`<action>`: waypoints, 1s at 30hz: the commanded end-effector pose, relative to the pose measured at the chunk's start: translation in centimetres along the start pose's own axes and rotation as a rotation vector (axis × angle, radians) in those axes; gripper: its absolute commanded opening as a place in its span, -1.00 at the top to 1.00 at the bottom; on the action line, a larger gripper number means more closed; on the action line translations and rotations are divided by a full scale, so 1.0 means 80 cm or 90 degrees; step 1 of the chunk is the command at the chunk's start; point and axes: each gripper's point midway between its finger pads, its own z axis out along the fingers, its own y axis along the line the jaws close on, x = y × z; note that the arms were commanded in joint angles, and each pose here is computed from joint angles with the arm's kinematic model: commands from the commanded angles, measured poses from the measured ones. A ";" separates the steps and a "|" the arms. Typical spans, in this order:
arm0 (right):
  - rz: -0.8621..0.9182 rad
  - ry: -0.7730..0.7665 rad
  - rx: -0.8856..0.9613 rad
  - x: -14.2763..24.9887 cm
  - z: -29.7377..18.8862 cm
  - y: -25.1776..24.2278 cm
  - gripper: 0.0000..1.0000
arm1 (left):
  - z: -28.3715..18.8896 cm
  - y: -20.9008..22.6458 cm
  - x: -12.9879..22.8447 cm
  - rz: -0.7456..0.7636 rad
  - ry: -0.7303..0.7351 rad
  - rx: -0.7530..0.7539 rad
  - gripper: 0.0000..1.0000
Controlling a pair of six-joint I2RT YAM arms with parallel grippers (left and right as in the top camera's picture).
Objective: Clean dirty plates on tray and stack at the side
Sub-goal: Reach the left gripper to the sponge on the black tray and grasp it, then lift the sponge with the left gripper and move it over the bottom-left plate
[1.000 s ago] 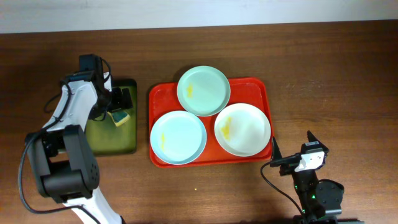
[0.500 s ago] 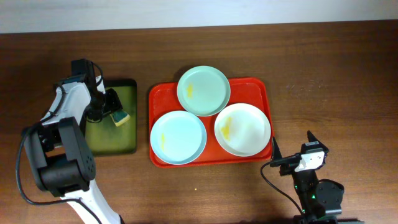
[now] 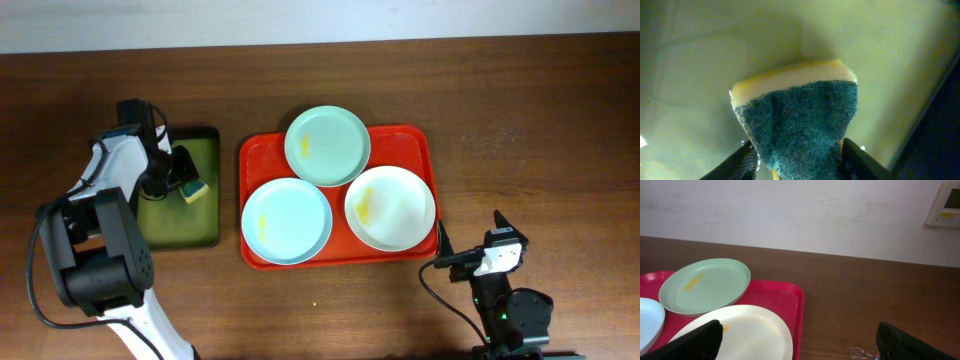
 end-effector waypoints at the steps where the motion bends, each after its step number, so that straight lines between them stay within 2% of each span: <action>1: 0.005 0.001 0.002 0.003 0.000 0.000 -0.97 | 0.009 0.001 0.007 -0.003 0.013 0.001 0.61; 2: 0.005 0.001 0.002 0.003 0.000 0.000 -0.97 | 0.009 0.001 0.007 -0.003 0.012 0.001 0.83; 4: 0.005 0.001 0.002 0.003 0.000 0.000 -0.97 | 0.009 0.001 0.006 -0.003 0.010 0.002 1.00; 10: 0.005 0.001 0.002 0.003 0.000 0.000 -0.97 | -0.012 0.000 -0.008 -0.005 -0.007 0.005 1.00; 17: 0.005 0.001 0.002 0.003 0.000 0.000 -0.97 | -0.121 -0.021 -0.038 0.006 -0.093 0.024 1.00; 23: 0.005 0.001 0.002 0.003 0.000 0.000 -0.97 | -0.205 -0.033 -0.044 0.019 -0.192 0.046 1.00; 27: 0.005 0.001 0.002 0.003 0.000 0.000 -0.97 | -0.203 -0.027 -0.041 0.016 -0.190 0.030 1.00; 30: 0.005 0.001 0.002 0.003 0.000 0.000 -0.97 | -0.159 -0.013 -0.027 0.008 -0.140 0.002 1.00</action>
